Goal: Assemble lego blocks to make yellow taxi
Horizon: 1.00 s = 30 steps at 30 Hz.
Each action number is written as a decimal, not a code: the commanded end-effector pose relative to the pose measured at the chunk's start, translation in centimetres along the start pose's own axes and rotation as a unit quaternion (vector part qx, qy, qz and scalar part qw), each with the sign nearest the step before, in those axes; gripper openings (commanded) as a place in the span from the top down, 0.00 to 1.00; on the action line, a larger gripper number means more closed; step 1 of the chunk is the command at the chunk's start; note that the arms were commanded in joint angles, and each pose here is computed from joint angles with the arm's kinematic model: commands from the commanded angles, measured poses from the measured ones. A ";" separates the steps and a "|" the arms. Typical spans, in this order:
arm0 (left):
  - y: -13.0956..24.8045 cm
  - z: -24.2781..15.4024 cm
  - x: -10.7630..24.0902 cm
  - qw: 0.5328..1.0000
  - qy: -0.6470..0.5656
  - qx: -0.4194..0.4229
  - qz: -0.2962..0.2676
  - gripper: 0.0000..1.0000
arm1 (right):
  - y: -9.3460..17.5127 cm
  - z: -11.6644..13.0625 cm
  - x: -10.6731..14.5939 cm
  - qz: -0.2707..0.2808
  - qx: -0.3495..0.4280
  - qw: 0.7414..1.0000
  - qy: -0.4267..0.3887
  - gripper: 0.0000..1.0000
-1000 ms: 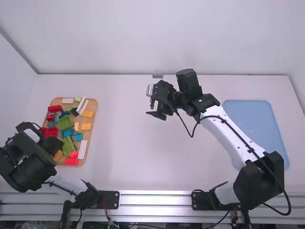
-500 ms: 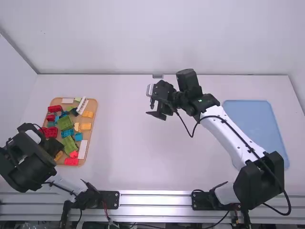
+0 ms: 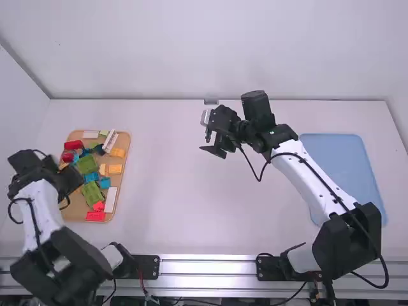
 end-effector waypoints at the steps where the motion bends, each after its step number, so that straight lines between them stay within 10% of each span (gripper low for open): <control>1: 2.1 -6.9 1.0 0.982 -0.143 0.122 -0.013 0.66 | 0.2 -0.5 -0.9 -0.009 0.003 1.000 0.005 0.01; 7: 3.2 -18.4 7.5 0.890 -0.402 0.215 0.007 0.59 | 3.0 -0.2 -1.9 -0.006 0.015 1.000 0.002 0.01; 15: -0.6 -26.0 14.2 0.755 -0.622 0.202 0.048 0.90 | 7.7 0.5 -2.0 -0.033 0.004 0.999 -0.040 0.01; 30: -7.5 -30.8 25.8 0.466 -0.844 0.237 0.121 0.84 | 9.5 0.6 0.1 -0.070 -0.015 0.993 -0.096 0.02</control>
Point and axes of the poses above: each hand's point on the last joint's axis, 136 mm out from that joint toward the fingers, its own y axis back along the fingers, its own z axis along the line the jaws close on, x = y × z, the point moved 1 cm from there along y, back along the fingers, and after that the axes turned 4 degrees about y, right-handed, at the moved point
